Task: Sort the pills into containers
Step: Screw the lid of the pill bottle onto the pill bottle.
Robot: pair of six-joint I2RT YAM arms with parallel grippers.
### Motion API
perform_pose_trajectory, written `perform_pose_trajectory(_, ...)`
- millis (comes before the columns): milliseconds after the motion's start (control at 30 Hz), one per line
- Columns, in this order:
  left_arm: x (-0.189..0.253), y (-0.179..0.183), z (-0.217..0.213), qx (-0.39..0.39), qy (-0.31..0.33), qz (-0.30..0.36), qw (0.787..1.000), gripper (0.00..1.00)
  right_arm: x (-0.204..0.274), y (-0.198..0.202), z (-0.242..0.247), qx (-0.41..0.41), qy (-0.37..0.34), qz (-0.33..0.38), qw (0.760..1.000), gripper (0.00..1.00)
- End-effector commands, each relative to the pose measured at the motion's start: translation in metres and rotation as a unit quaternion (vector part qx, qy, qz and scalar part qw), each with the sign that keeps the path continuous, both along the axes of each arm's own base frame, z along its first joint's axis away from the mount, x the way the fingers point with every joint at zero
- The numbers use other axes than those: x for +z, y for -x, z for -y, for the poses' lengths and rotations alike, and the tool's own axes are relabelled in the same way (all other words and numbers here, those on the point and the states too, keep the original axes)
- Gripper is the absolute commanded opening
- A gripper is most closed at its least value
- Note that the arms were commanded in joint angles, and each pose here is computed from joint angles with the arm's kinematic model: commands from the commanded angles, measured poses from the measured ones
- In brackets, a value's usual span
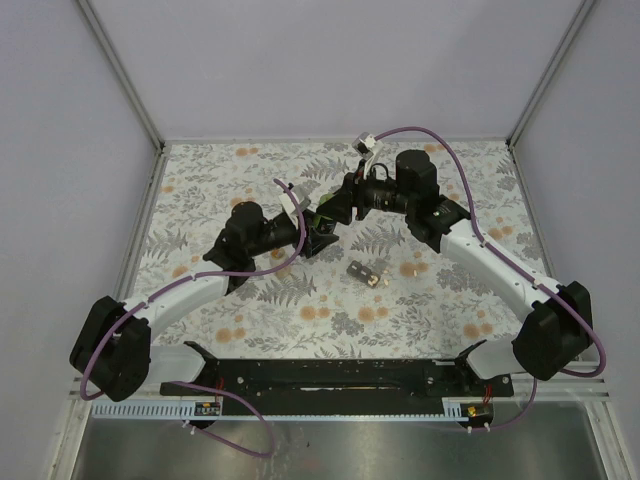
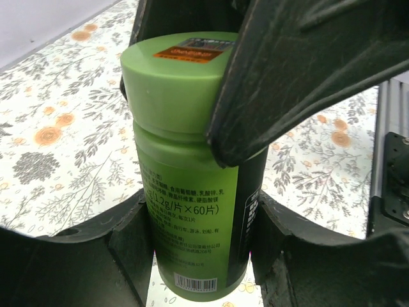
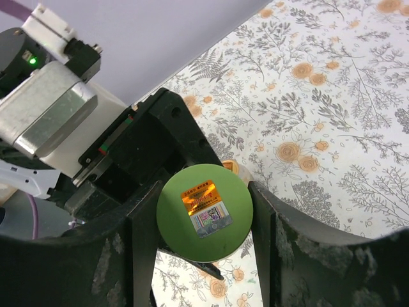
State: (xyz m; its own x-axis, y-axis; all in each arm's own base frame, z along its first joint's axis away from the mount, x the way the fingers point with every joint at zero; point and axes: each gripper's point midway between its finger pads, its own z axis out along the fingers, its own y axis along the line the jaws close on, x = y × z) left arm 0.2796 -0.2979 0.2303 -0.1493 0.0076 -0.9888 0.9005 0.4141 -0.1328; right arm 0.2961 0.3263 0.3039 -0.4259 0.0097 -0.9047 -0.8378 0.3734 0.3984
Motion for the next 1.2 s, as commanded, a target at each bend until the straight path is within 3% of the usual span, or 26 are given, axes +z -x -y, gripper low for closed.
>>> perform_pose_trajectory(0, 0.049, -0.035, -0.01, 0.086, 0.017, 0.075, 0.993, 0.0, -0.002, 0.002, -0.005, -0.024, 0.008, -0.053, 0.998, 0.54)
perform_pose_trajectory(133, 0.048, -0.043, -0.013, 0.115, 0.001, 0.076, 0.991, 0.0, -0.009, -0.002, -0.008, -0.038, 0.02, -0.067, 0.997, 0.6)
perform_pose_trajectory(267, 0.046, -0.048, -0.018, 0.133, -0.011, 0.084, 0.987, 0.0, -0.01, 0.002, -0.011, -0.035, 0.023, -0.069, 0.997, 0.75)
perform_pose_trajectory(600, 0.043, -0.029, -0.008, 0.073, 0.007, 0.089, 0.993, 0.0, 0.004, 0.013, 0.002, -0.024, 0.03, -0.006, 0.999, 0.99)
perform_pose_trajectory(900, 0.055, 0.0, -0.006, -0.029, 0.065, 0.068, 0.995, 0.0, 0.032, 0.036, 0.029, 0.042, 0.003, 0.068, 0.997, 0.99)
perform_pose_trajectory(1167, 0.063, 0.056, 0.003, -0.181, 0.09, 0.06, 0.978, 0.0, 0.043, 0.06, 0.023, 0.144, -0.015, 0.112, 0.983, 1.0)
